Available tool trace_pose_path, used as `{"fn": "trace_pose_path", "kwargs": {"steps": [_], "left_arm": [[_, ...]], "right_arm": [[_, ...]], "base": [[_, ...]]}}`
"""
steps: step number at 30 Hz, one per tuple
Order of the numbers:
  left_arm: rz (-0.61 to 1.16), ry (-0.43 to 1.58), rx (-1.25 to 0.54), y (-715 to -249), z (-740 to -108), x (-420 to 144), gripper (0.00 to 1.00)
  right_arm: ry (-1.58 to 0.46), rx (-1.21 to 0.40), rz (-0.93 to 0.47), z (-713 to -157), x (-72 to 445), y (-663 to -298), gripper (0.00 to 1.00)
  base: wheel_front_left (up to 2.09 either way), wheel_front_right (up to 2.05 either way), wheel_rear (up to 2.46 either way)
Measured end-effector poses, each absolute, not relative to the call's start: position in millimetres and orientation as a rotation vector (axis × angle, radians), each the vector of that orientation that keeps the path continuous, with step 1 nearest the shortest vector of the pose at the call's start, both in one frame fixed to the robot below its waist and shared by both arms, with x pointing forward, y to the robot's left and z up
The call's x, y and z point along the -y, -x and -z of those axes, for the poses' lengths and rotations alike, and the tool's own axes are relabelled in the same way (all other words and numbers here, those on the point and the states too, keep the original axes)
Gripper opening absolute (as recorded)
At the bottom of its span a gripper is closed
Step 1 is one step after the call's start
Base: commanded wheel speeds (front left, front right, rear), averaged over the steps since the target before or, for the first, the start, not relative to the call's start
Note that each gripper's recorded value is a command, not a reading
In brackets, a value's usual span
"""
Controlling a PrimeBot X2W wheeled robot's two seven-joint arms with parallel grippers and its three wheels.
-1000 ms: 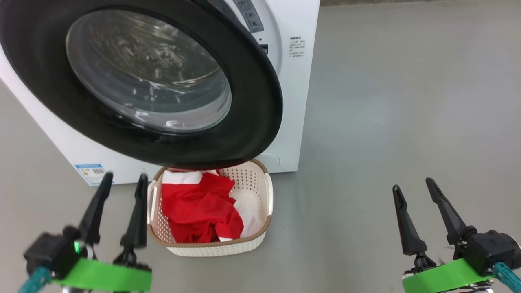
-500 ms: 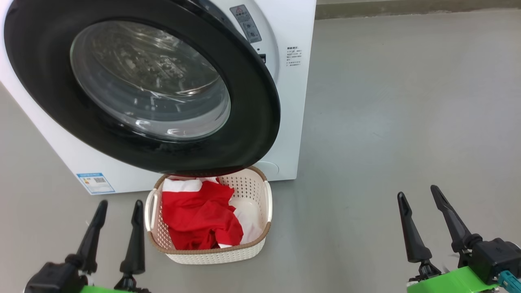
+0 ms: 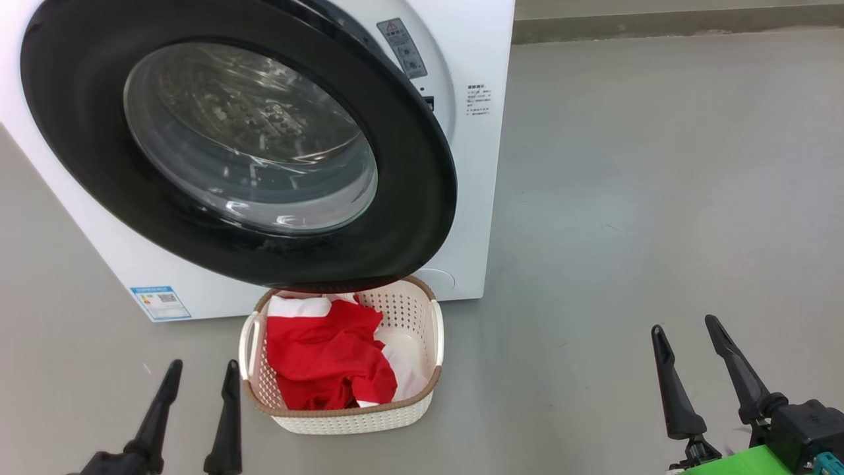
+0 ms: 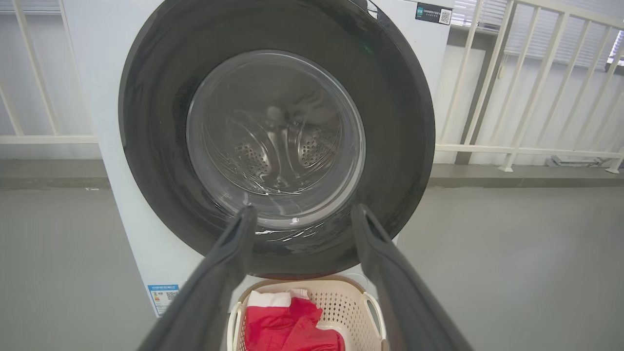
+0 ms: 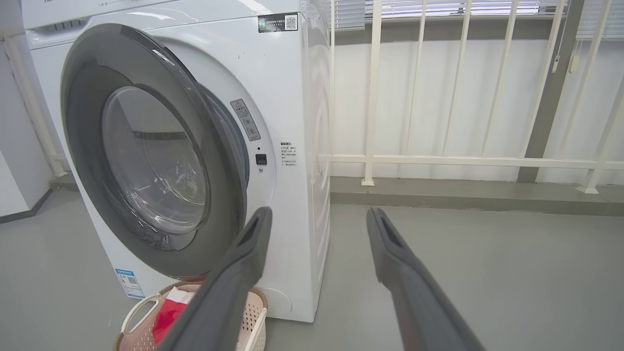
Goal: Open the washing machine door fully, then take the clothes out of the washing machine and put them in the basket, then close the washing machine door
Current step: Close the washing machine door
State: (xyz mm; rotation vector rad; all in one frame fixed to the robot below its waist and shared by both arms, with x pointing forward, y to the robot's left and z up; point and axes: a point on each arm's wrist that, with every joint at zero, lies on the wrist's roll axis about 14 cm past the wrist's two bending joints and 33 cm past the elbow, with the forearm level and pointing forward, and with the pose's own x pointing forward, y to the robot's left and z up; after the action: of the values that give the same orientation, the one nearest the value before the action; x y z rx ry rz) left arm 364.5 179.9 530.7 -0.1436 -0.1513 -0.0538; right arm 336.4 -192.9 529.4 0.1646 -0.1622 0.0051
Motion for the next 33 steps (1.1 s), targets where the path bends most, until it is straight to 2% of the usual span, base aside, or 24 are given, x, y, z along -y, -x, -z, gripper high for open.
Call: {"fn": "trace_pose_path", "kwargs": {"steps": [15,16,17,20,33], "left_arm": [[0.051,0.168,0.133,-363.6,-523.9,-178.8,1.0],[0.049,0.169,0.132,-363.3,-523.3,-179.4,1.0],[0.047,0.169,0.131,-363.0,-523.0,-180.1,1.0],[0.044,0.172,0.128,-361.2,-521.8,-181.6,1.0],[0.022,0.24,0.123,-370.5,-517.8,-185.2,1.0]], "right_arm": [[-0.165,0.15,-0.015,-525.9,189.5,-339.6,1.0],[-0.166,0.148,-0.018,-525.3,188.6,-340.3,0.78],[-0.166,0.145,-0.021,-524.6,187.6,-341.1,0.43],[-0.168,0.134,-0.037,-521.5,182.3,-344.8,0.0],[-0.166,0.149,-0.189,-529.5,131.9,-402.3,0.0]], "base": [[0.0,0.0,0.0],[0.0,0.0,0.0],[0.0,0.0,0.0],[0.0,0.0,0.0],[0.0,0.0,0.0]]}}
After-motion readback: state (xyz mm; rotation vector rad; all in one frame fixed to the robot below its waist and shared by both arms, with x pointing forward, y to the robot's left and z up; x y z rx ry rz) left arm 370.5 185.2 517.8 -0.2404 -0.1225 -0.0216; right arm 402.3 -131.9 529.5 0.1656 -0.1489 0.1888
